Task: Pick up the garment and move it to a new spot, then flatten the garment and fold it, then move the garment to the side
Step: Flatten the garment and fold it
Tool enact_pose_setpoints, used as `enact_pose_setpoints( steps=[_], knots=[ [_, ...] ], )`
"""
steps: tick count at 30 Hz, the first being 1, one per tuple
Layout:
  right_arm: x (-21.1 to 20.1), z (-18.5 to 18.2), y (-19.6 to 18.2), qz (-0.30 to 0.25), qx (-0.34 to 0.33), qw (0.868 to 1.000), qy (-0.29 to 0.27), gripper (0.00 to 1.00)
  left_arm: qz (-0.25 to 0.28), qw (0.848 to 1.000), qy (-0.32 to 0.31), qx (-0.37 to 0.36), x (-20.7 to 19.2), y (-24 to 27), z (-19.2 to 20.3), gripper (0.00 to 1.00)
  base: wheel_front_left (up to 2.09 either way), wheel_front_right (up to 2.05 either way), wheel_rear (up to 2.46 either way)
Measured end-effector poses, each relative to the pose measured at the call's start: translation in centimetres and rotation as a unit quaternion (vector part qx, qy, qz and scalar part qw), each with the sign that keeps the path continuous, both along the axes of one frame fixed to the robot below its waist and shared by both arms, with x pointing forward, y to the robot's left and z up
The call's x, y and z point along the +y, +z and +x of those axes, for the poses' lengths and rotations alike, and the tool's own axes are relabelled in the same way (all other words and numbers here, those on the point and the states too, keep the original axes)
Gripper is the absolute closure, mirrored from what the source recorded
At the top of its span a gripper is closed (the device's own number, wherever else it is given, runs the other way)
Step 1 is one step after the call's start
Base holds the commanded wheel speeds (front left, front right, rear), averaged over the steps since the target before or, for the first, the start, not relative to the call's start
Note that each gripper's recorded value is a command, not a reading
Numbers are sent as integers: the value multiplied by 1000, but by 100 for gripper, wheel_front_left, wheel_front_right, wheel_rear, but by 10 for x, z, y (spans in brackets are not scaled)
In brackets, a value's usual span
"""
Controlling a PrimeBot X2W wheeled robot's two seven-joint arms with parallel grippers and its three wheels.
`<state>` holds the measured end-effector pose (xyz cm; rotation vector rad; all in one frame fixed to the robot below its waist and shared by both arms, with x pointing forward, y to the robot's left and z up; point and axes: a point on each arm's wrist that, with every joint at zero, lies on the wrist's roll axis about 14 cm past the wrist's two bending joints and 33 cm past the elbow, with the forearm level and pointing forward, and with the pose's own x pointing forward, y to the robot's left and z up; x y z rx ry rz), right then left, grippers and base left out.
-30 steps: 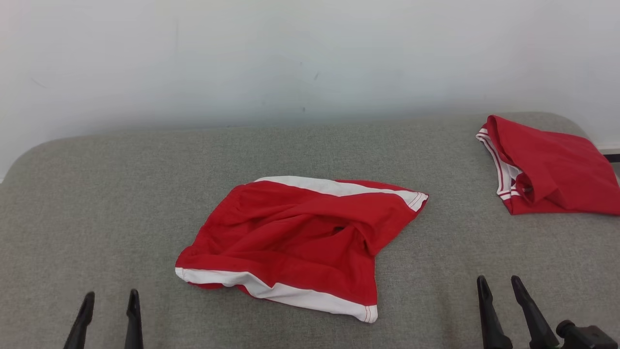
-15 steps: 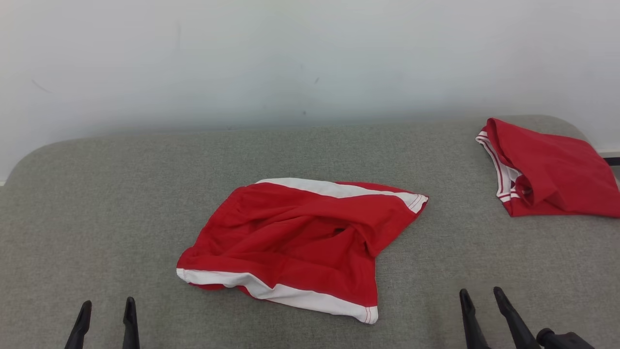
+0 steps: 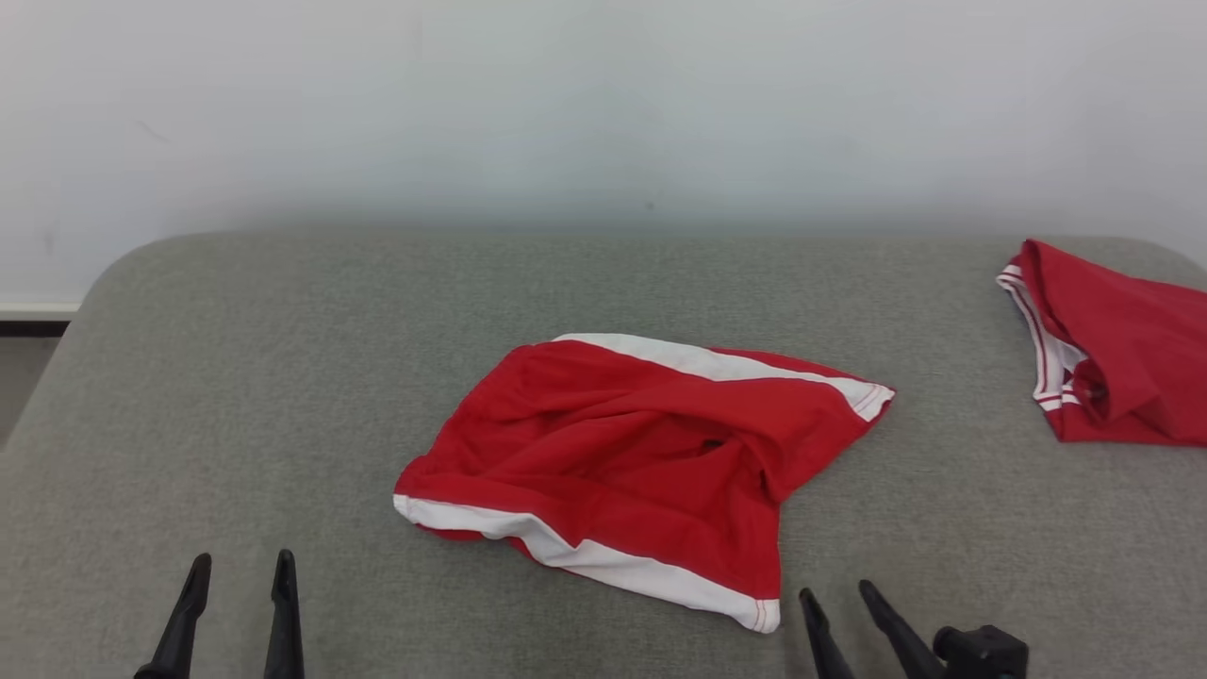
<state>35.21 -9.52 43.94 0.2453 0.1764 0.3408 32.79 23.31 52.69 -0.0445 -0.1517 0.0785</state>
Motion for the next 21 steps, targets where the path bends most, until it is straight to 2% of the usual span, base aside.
enact_pose_setpoints(
  steps=[13,14,15,18,21],
  knots=[
    [51,8,-53,-18,97,993,72,0,-3,999,32,8,17,-5,-7,0,0,0,0],
    [54,9,-54,-15,100,992,74,36,-3,999,35,9,19,-5,-7,0,0,0,0],
    [57,11,-53,-11,99,992,76,100,-3,999,37,10,20,-6,-8,0,0,0,0],
    [58,17,-49,-5,96,993,72,100,-2,999,41,12,23,-6,-9,0,0,0,0],
    [37,28,-39,-6,76,996,45,100,-3,999,36,11,20,-6,-7,0,0,0,0]
  ],
)
